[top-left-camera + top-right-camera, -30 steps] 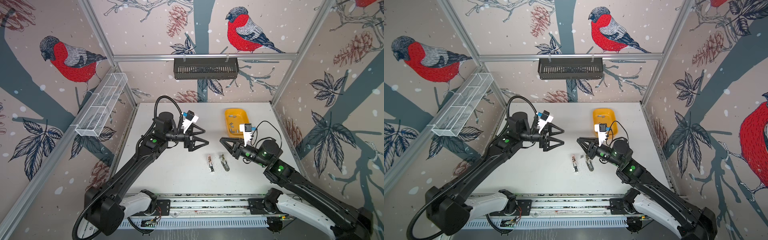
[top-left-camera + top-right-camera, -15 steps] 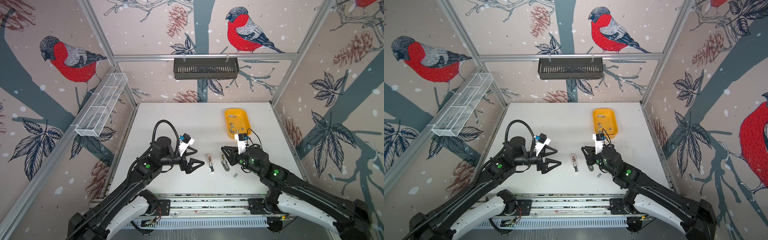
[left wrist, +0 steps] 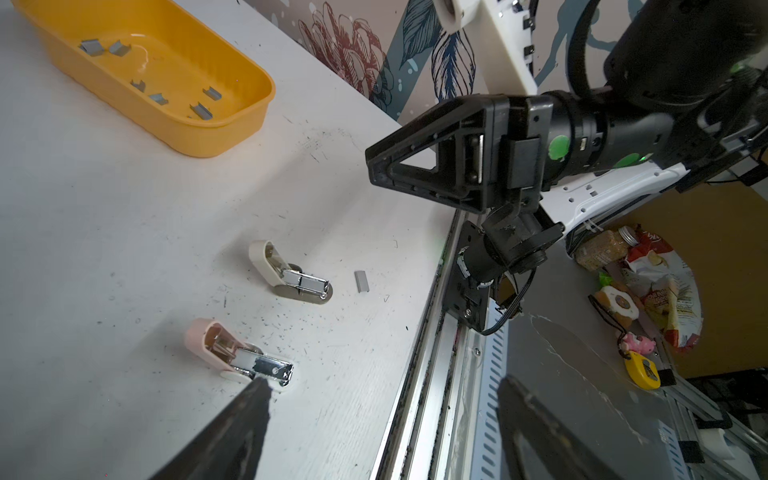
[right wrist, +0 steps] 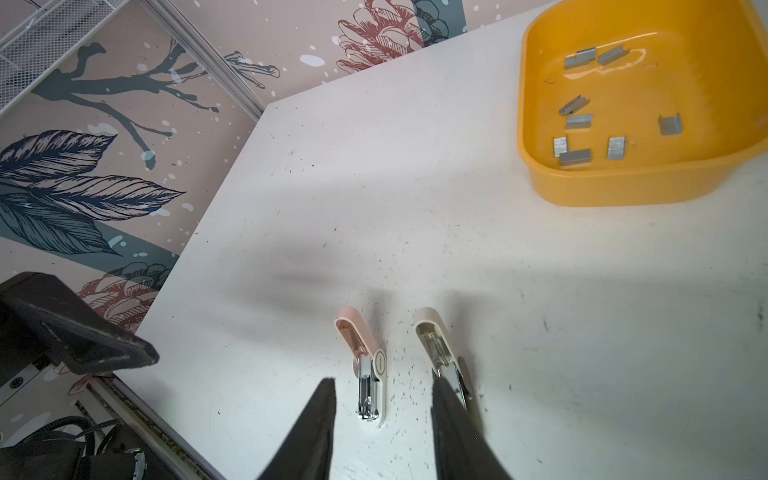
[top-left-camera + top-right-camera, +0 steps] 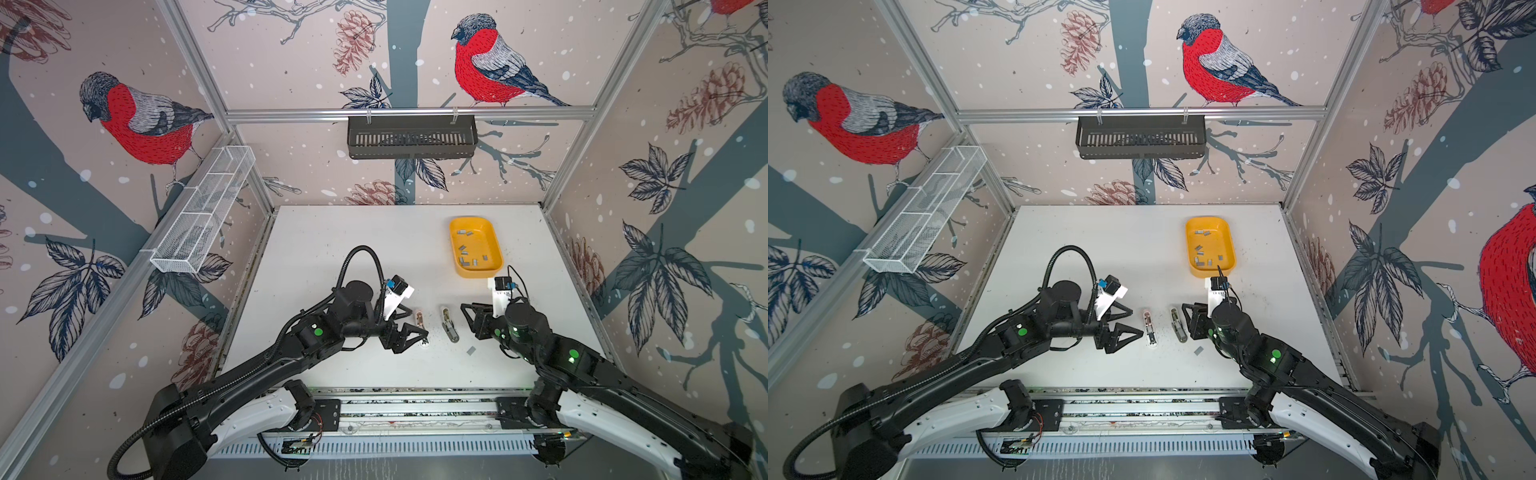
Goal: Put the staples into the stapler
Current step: 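Separate both grippers and lower them toward the pink and beige staplers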
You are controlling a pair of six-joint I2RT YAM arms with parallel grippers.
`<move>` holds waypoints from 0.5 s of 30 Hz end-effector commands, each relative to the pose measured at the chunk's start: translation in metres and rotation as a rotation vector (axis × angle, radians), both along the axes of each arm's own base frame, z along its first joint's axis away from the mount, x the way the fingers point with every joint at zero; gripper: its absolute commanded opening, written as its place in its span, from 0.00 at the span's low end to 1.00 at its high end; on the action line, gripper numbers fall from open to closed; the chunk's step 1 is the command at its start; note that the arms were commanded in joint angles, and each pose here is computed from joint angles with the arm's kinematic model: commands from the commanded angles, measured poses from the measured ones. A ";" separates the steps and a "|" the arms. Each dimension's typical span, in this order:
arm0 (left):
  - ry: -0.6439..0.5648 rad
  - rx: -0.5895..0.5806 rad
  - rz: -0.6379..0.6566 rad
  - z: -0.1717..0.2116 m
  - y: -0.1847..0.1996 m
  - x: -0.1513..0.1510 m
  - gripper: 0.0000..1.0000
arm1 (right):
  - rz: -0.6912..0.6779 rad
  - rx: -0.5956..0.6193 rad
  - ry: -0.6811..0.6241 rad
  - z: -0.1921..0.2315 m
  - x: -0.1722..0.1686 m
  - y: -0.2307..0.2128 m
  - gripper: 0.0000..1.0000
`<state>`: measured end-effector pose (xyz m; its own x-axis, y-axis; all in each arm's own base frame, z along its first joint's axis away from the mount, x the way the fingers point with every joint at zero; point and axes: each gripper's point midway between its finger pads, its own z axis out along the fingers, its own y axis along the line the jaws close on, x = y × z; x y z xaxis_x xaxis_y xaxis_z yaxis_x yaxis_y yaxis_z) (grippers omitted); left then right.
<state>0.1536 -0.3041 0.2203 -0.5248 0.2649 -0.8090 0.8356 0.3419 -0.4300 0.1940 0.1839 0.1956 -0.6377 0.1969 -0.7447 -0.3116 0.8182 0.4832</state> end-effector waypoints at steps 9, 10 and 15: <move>-0.290 -0.024 -0.088 0.067 -0.018 0.007 0.97 | -0.164 -0.155 0.296 -0.058 -0.022 -0.038 0.45; -0.325 -0.030 -0.095 0.079 -0.021 0.010 0.97 | -0.162 -0.157 0.315 -0.064 -0.024 -0.037 0.45; -0.477 -0.056 -0.161 0.125 -0.043 0.024 0.97 | -0.167 -0.164 0.371 -0.083 -0.032 -0.036 0.45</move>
<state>0.1763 -0.3404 0.3350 -0.1749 0.2340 -0.9564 0.9640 0.2385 -0.1179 0.1673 0.1515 0.1210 -0.8222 0.1863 -0.5378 -0.0465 0.9198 0.3897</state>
